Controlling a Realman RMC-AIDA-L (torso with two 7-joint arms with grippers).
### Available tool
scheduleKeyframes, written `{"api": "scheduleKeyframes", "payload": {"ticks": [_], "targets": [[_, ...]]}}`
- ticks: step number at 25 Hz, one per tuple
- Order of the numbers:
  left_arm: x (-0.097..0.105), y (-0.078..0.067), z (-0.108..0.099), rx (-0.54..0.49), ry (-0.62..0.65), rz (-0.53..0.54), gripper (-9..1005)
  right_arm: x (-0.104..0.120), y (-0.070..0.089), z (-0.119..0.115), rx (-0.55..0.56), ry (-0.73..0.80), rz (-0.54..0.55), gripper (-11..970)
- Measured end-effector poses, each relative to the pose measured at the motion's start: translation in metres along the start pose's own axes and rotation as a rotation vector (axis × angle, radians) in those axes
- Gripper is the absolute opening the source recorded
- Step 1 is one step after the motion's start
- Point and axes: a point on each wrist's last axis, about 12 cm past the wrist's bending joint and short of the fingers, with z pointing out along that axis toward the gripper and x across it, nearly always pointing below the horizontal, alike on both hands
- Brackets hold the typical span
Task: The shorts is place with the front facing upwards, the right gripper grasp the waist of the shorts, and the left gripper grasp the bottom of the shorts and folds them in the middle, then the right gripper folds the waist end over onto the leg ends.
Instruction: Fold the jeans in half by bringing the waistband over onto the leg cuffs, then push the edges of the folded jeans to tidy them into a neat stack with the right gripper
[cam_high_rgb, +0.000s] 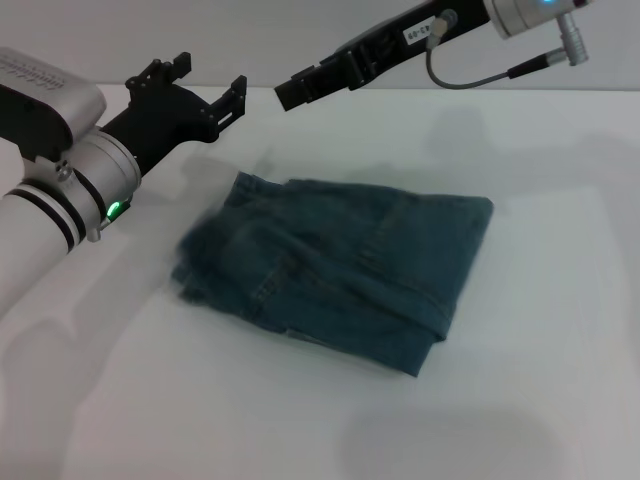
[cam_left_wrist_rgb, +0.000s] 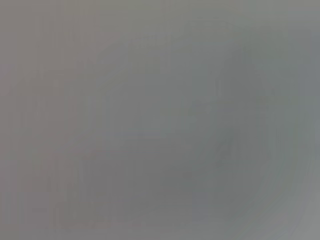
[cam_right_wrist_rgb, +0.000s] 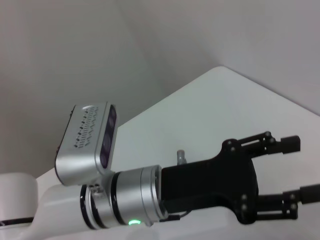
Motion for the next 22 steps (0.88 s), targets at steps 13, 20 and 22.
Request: {"api": "scheduleKeyframes", "payload": {"ticks": [13, 20, 22], "targets": [[0.002, 0.0, 0.011, 0.014, 0.022, 0.0, 765, 0.01, -0.003, 0.001, -0.021, 0.032, 0.05, 449], [-0.007, 0.013, 0.014, -0.035, -0.008, -0.01, 766, 0.041, -0.005, -0.003, -0.09, 0.143, 0.129, 449], [-0.01, 0.02, 0.013, -0.068, -0.024, -0.012, 766, 0.049, -0.007, -0.005, -0.09, 0.165, 0.146, 449]]}}
